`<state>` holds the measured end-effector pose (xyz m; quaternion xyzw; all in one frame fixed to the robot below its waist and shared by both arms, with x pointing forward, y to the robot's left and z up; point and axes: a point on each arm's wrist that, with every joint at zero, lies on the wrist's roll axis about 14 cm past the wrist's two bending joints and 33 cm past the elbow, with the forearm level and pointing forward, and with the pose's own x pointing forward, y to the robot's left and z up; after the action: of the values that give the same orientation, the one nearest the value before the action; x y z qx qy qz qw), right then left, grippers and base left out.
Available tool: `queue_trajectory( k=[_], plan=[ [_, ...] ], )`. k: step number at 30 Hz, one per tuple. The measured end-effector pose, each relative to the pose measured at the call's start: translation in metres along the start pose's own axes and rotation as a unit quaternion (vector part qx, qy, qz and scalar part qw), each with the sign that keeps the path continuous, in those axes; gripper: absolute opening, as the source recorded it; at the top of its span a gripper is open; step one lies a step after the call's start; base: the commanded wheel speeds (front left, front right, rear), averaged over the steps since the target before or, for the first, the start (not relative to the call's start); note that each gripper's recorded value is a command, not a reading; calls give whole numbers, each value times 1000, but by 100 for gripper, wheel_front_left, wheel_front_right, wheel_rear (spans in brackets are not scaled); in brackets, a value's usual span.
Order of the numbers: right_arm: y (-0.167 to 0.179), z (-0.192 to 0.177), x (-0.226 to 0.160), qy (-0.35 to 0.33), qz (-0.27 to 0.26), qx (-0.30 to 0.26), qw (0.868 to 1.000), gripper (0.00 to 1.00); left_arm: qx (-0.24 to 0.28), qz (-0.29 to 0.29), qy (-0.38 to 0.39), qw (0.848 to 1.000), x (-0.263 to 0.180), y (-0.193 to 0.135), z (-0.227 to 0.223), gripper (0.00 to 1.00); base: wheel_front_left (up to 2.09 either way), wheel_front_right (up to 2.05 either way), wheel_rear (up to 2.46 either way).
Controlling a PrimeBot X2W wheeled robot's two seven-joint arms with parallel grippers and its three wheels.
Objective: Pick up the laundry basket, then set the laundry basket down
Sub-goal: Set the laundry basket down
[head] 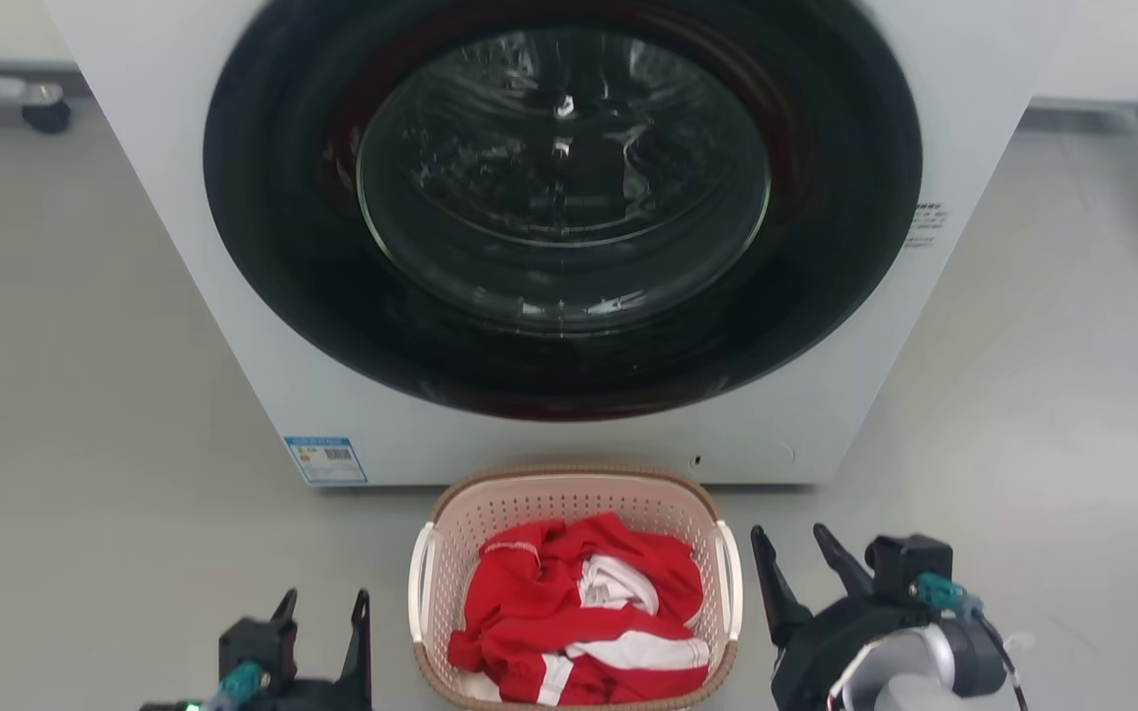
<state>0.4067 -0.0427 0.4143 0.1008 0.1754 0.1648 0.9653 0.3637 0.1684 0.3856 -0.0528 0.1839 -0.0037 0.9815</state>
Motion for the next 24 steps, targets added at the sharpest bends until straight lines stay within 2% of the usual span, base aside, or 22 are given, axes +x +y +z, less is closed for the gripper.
queue_trajectory(
  k=[11,24],
  plan=[
    [12,23,-42,-70,4,-4,998,100,-11,7,-52,999,-42,4,10,100,0,0,0],
    [-6,34,-69,-115,-29,-12,993,100,-13,15,-95,995,-62,8,25,100,0,0,0]
  ],
)
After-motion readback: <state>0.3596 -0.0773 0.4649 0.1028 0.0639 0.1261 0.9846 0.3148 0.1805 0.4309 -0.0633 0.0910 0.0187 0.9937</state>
